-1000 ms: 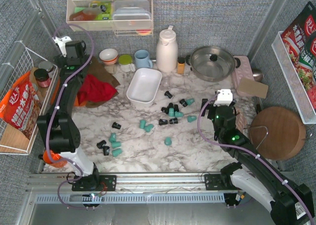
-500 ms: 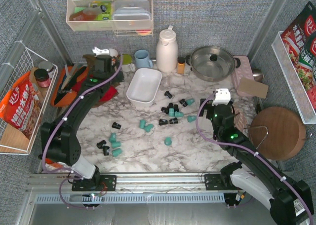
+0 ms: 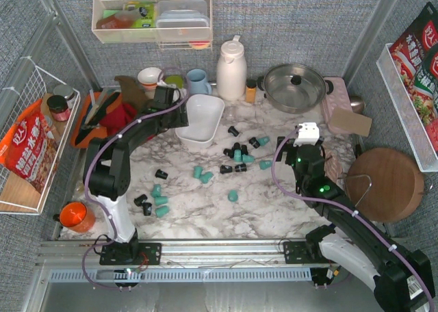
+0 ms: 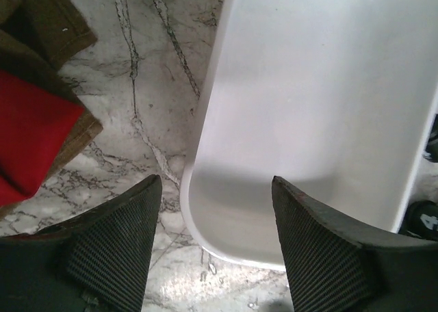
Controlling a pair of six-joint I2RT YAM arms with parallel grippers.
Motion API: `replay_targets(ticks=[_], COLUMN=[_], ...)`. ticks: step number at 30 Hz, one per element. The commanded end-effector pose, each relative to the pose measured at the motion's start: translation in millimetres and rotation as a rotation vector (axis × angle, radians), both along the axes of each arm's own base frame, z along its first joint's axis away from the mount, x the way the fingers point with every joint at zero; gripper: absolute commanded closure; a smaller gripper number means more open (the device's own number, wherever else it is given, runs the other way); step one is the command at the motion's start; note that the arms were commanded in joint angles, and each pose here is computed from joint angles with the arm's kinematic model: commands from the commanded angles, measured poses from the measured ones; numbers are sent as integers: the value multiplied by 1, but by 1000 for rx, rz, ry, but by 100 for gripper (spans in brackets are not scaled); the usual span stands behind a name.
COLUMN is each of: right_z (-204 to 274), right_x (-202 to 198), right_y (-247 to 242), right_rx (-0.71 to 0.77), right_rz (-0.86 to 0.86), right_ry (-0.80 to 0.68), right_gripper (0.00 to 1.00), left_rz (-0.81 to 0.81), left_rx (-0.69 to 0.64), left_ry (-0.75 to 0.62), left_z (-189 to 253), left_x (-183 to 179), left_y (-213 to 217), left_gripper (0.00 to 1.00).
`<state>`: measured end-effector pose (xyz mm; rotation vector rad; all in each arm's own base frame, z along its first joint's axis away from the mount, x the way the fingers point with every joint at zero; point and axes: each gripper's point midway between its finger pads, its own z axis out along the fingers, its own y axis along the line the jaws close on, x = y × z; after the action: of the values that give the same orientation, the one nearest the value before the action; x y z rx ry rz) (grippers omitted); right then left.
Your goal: Mix the coffee capsules in the storage basket
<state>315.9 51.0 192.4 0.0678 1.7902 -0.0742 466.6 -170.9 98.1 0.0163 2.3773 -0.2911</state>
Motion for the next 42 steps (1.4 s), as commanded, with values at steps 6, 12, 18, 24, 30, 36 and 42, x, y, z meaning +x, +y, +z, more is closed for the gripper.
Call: replay_targets(ticks=[6,12,18,24,30,36,42], right_z=[4,4,4,4,4,3,4], right_x=[2,2,2,2,2,3,3], right_y=[2,2,2,2,1,2,2], right_rx=[13,13,12,11,11,11,14], right_rz=[2,3,2,0,-1,1,3], right_ry=[-4,-4,-1,0,-1,3,3], right_gripper=[8,8,8,8,8,8,8], left_rz=[-25,-35,-43,-46,-36,24,120], left_rx=[93,101,107,113,109,76,25], left_ry=[24,36,53,68,77,71,86], left_z=[-27,-34,-40,-45,-41,-29,-28], left_x=[18,23,23,17,3,-11,-20], left_y=[4,3,2,4,9,15,28], left_gripper=[31,44,61,74,81,88,87])
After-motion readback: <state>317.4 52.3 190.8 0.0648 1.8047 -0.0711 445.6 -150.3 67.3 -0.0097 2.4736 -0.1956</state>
